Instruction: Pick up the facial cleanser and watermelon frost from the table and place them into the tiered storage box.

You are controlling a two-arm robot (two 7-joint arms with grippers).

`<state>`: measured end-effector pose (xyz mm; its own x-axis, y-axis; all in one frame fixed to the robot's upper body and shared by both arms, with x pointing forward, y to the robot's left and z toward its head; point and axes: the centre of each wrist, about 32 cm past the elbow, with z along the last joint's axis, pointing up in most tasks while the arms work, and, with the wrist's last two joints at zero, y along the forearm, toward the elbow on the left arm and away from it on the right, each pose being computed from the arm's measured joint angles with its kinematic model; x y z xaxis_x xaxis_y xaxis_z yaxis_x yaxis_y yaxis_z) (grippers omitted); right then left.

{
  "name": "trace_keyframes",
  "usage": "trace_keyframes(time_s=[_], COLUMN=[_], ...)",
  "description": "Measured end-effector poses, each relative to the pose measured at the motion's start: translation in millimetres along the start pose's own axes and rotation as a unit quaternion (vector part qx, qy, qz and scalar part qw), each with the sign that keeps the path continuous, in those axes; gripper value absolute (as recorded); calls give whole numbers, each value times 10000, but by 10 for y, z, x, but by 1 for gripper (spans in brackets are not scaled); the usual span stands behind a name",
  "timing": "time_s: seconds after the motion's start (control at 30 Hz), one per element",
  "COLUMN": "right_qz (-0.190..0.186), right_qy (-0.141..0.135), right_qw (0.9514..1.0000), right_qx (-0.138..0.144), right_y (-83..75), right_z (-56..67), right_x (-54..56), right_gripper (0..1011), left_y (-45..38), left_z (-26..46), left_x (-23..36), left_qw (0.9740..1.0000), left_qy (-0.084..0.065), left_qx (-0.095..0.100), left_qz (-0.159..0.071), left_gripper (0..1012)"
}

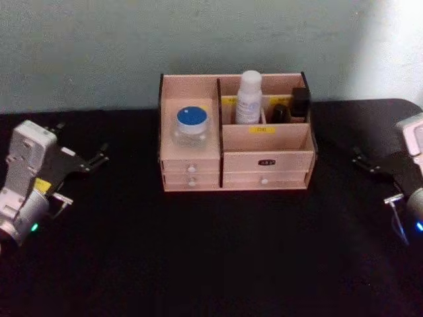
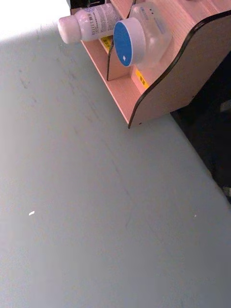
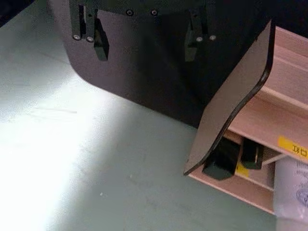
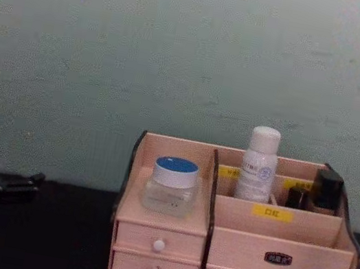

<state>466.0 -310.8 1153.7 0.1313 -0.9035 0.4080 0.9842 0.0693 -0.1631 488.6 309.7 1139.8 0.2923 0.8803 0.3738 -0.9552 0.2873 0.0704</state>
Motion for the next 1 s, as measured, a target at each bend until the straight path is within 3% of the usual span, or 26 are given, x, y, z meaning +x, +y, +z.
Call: trace_keyframes(time_s=[0.1, 1.0], right_qz=[4, 1], right_qy=[3, -8], right_qw=[10000, 10000], right_qx=[-53, -3], right_y=[39, 10], right_z=[-39, -9], right_x=[-41, -12], right_gripper=[1002, 1002], left_y=[0, 0], left_z=[0, 0], left_x=[-1, 0], left_qw=[10000, 10000], left_qy=[1, 0], left_qx=[0, -1], left_qz=[0, 0], left_gripper=[1001, 1001])
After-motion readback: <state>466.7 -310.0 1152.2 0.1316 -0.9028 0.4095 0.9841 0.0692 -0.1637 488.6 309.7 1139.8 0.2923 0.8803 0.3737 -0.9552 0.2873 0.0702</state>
